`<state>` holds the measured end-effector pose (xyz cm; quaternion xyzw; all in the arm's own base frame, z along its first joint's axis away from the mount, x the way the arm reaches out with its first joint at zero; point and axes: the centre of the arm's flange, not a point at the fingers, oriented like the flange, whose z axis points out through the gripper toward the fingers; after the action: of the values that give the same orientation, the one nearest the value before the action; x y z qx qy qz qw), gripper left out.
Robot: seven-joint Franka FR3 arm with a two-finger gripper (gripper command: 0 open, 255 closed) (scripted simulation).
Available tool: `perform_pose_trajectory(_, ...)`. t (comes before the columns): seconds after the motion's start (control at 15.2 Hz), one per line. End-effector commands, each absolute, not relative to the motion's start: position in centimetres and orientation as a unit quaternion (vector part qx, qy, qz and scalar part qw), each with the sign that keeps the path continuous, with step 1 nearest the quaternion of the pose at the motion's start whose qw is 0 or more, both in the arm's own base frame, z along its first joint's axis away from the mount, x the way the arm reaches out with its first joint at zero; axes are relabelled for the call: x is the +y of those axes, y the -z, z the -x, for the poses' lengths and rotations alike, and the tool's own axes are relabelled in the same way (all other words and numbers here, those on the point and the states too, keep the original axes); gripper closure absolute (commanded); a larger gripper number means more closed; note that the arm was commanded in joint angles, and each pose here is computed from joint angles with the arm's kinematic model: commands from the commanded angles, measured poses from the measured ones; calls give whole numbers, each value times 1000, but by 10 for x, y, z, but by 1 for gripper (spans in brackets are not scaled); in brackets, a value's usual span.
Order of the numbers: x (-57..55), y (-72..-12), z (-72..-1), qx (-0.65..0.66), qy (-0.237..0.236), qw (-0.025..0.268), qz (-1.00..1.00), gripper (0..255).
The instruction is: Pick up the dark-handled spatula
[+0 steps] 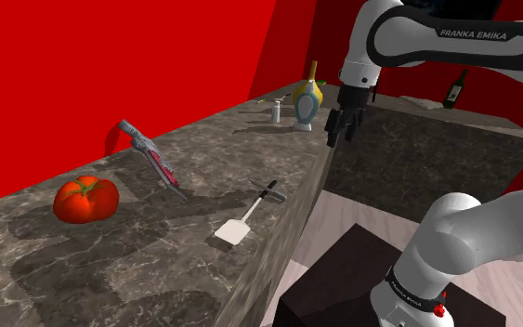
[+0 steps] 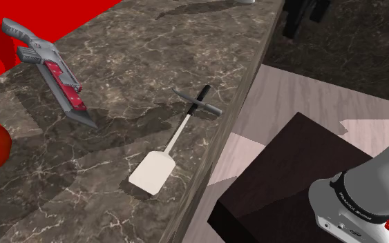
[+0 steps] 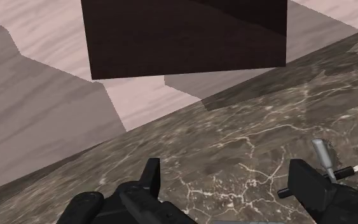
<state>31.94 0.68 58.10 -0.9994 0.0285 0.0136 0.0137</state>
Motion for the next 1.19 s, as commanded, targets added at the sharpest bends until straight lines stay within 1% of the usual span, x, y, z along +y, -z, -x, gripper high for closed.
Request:
perform_pose_trajectory(0.0, 7, -581, -319, 28, -14, 14, 999, 0)
perform_pose_trajectory(0.53, 109, -545, -305, 239, 2, 2, 971, 0)
perform_pose_trajectory(1.12, 217, -501, -342, 463, 18, -11, 886, 0)
